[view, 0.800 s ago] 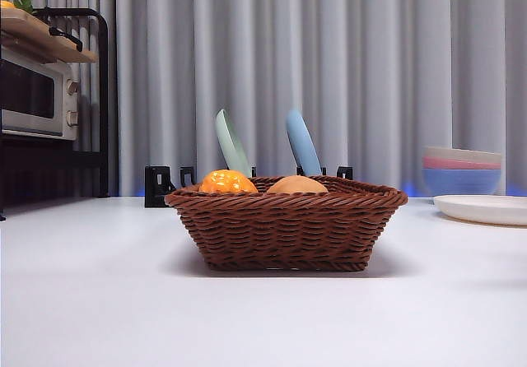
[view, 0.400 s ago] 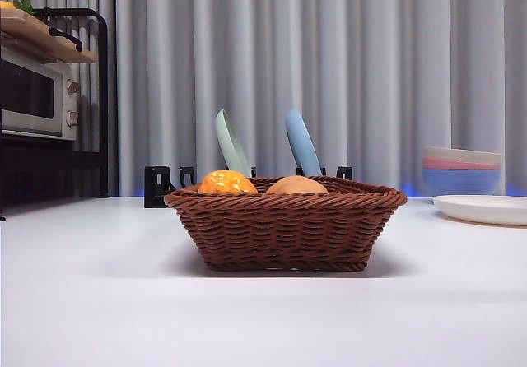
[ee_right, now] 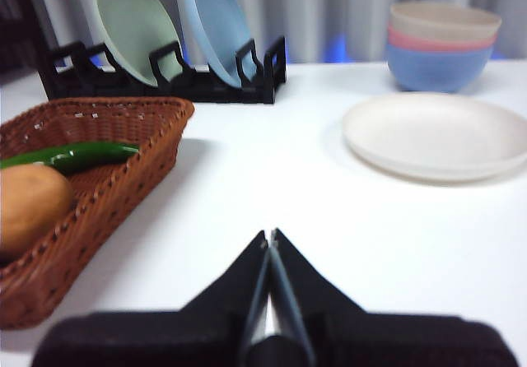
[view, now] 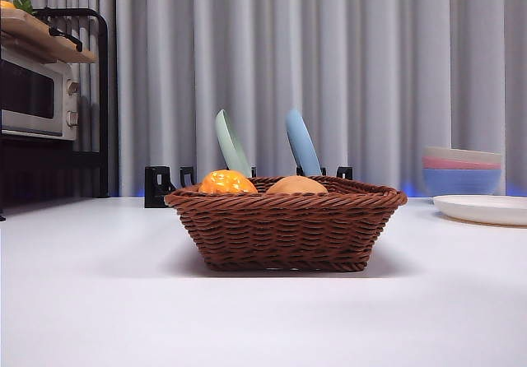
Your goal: Pick up the basket,pick up the corn from the table,pick up the potato from the table,pick up the cucumber from the table,put all items into the basket
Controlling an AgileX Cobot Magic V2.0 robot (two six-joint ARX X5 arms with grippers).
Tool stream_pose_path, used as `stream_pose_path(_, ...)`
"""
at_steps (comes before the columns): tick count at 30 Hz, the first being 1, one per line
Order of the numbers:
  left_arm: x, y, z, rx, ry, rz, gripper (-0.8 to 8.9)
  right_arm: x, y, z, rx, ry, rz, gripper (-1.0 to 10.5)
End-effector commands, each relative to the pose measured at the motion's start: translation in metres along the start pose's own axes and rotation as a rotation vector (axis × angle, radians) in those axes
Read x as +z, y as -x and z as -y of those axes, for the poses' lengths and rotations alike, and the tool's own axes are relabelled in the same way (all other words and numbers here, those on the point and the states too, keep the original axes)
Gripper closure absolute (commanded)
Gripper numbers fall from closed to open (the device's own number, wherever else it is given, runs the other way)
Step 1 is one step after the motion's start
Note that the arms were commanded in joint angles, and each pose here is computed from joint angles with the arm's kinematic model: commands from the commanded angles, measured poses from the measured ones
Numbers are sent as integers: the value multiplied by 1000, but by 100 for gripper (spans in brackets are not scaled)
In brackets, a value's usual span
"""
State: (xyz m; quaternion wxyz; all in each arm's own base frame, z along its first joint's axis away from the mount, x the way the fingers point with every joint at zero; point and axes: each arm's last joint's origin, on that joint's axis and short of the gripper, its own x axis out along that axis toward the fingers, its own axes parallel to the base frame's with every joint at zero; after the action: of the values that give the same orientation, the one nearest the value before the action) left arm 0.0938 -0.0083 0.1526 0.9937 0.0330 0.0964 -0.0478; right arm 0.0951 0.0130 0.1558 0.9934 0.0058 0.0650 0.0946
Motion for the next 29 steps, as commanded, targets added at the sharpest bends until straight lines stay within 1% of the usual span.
stream_pose_path(1,-4,-1,0,4,11,-13,817,-6,-1,0,-3,-24,-32,962)
stream_pose_path(6,-4,-1,0,4,11,-13,817,-7,-1,0,-4,-67,-44,962)
stream_pose_path(29,-4,-1,0,4,11,-13,817,-7,-1,0,-8,-67,-47,963)
